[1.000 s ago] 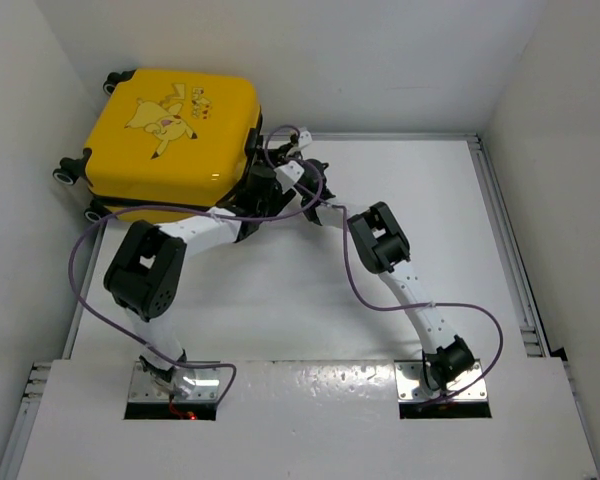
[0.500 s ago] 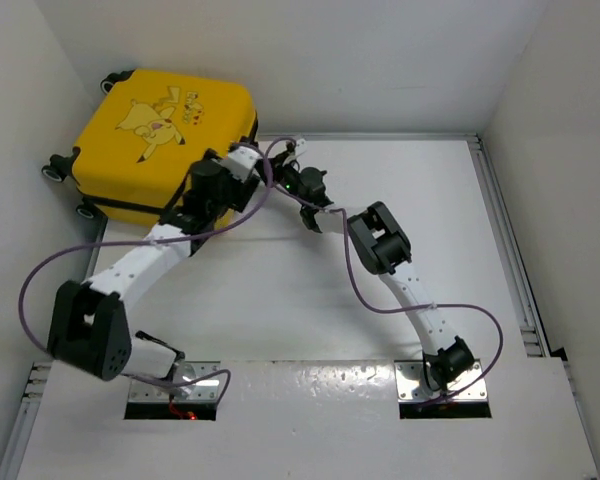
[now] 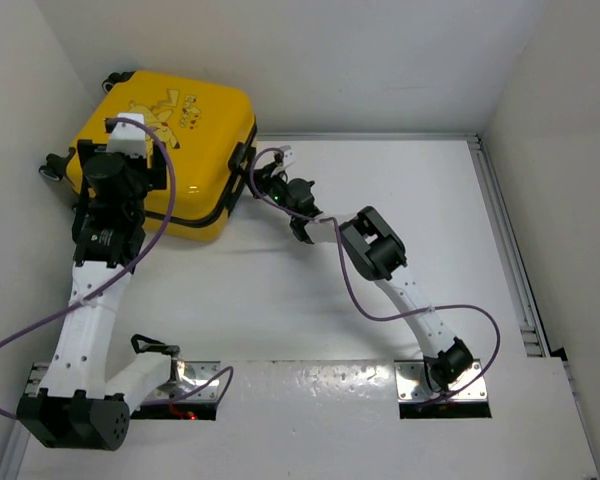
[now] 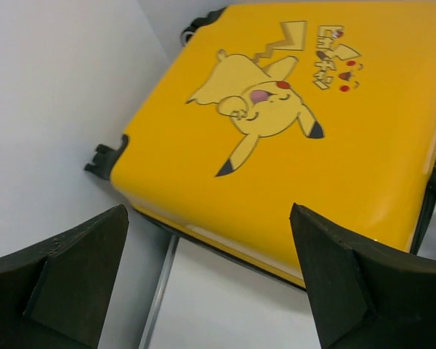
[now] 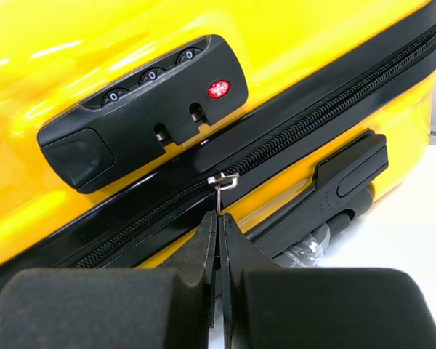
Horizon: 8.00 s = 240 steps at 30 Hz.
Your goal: Pack the luggage
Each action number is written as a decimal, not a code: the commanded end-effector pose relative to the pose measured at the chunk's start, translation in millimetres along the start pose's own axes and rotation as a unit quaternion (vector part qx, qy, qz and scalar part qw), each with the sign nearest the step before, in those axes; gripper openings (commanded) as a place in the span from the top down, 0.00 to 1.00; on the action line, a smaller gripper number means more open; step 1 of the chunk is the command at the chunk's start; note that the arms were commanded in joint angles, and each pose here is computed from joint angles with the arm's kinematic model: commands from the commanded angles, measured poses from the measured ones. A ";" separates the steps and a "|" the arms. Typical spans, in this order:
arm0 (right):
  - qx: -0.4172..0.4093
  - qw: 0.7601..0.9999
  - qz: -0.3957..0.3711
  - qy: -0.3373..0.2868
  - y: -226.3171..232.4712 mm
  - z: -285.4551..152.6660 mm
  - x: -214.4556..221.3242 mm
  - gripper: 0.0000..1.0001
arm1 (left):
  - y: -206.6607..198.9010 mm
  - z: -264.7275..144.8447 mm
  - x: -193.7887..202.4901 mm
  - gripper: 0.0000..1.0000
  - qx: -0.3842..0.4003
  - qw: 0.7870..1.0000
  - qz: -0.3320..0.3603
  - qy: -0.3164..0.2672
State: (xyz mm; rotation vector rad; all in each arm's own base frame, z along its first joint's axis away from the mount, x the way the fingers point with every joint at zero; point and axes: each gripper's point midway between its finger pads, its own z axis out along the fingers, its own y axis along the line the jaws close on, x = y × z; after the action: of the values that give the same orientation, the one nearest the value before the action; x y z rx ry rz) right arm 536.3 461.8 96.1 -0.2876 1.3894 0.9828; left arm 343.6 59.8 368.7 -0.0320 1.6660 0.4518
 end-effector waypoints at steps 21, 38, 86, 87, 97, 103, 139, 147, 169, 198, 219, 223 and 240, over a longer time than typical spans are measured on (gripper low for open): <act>-0.284 0.956 0.043 0.052 317.1 -89.9 -21.2 1.00 | 74.1 -86.7 -15.6 0.01 -0.084 0.996 -0.023 -0.032; -0.198 0.972 -0.015 0.125 272.9 -192.1 -32.6 1.00 | 26.9 -115.3 13.1 0.01 0.067 0.996 0.061 -0.023; -0.081 0.980 0.058 0.174 264.3 -163.5 42.7 0.53 | 20.1 -102.3 49.2 0.01 0.056 0.998 0.020 0.037; -0.078 0.980 0.058 0.172 264.3 -163.3 41.2 0.51 | 20.1 -102.3 49.2 0.01 0.056 0.998 0.020 0.037; -0.041 0.981 0.016 0.187 242.1 -180.9 42.4 0.45 | 15.7 -98.8 64.2 0.01 0.061 0.996 0.028 0.054; -0.029 0.985 0.022 0.168 239.1 -158.2 41.6 0.45 | 15.8 -99.3 64.2 0.01 0.060 0.997 0.027 0.050; 0.058 0.981 -0.101 0.155 112.7 -172.7 1.8 1.00 | -66.0 -135.1 98.5 0.02 0.319 0.937 0.140 0.016; 0.072 0.977 -0.120 0.158 82.8 -183.1 -11.8 1.00 | -108.3 -155.8 118.0 0.10 0.473 0.864 0.173 0.017; 0.077 0.983 -0.090 0.142 86.0 -136.9 -7.1 1.00 | -203.6 -163.1 148.9 0.19 0.604 0.759 0.233 0.058; 0.052 0.990 -0.032 0.124 90.1 -128.7 -8.2 1.00 | -206.7 -91.3 243.8 0.28 0.380 0.876 0.277 0.106; 0.045 0.990 -0.030 0.133 87.1 -133.8 -4.6 1.00 | -185.5 -55.6 314.4 0.46 0.352 0.850 0.314 0.234; 0.049 0.989 -0.029 0.134 86.0 -134.2 -4.4 1.00 | -185.0 -57.8 329.4 0.53 0.357 0.833 0.327 0.267; 0.083 0.984 -0.053 0.151 60.4 -136.9 5.9 1.00 | -178.7 -71.6 308.1 1.00 0.429 0.788 0.378 0.226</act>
State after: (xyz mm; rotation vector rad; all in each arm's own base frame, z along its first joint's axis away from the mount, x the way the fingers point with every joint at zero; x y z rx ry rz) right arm 394.1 409.4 103.8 -0.3270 1.6702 0.8545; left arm 337.2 -84.7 76.6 1.1105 1.9859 0.2209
